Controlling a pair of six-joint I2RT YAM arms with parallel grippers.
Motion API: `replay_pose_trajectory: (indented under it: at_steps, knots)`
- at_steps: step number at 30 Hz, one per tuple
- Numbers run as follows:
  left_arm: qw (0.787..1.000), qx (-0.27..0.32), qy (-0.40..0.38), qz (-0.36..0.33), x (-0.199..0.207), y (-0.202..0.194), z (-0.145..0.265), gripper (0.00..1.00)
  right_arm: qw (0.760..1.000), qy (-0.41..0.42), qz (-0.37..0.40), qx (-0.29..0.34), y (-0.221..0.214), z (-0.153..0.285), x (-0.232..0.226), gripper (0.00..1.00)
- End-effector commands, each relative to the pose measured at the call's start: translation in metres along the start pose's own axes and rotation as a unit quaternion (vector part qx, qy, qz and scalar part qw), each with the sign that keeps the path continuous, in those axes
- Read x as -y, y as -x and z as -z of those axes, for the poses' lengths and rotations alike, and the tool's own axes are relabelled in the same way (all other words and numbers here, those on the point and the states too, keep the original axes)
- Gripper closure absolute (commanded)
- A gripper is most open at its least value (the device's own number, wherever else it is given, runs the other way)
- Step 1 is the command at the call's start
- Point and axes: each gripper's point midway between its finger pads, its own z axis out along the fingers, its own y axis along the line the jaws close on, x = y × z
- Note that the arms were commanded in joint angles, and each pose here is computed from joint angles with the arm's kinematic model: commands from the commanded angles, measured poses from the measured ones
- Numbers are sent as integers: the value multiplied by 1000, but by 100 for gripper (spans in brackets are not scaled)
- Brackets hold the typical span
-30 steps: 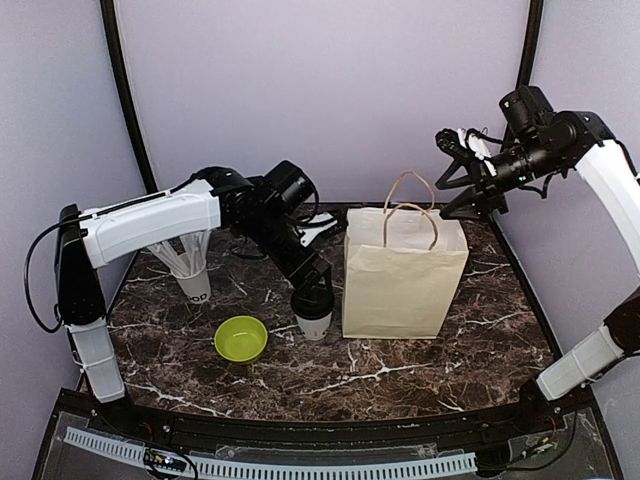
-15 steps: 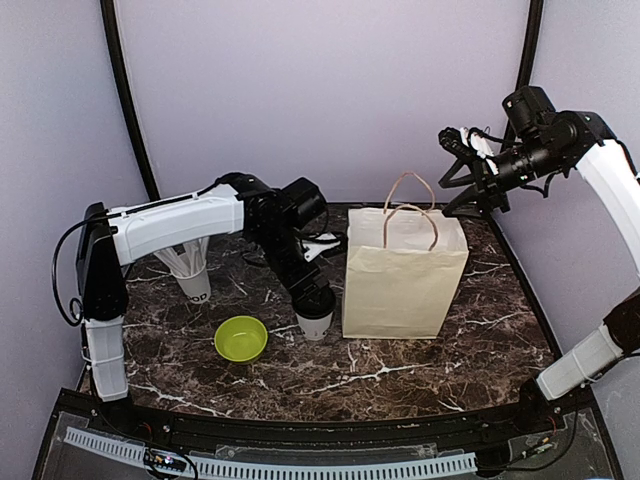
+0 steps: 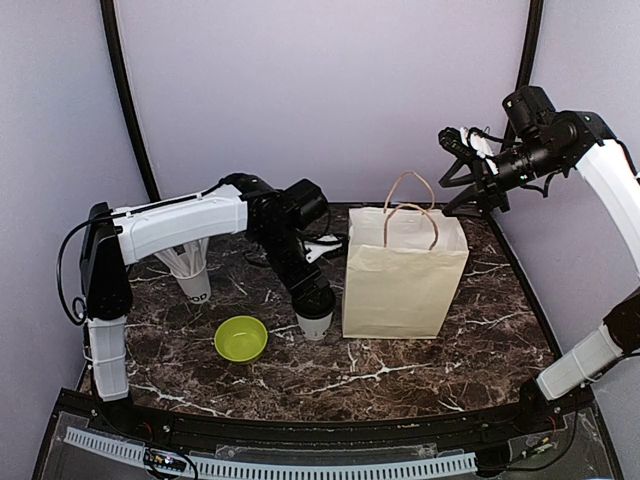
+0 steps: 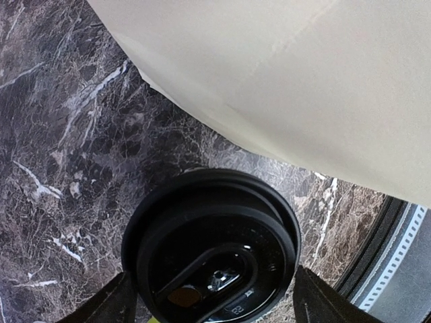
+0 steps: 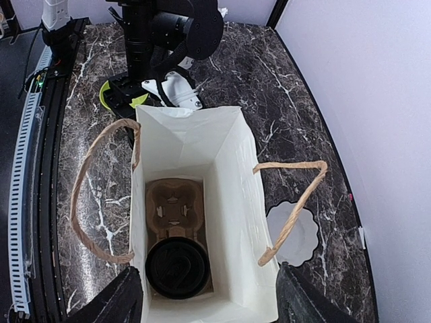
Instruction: Pack the takeout coffee
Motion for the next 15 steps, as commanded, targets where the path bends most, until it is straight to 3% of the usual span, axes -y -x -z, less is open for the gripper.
replay_pose_trajectory:
  at_steps: [1, 15]
  knots:
    - [1000, 2, -6, -11, 5, 3, 2, 17, 1000, -12, -1, 1, 1, 0, 8, 32]
    - [1000, -16, 13, -23, 4, -3, -10, 16, 1000, -18, -3, -3, -1, 0, 9, 32]
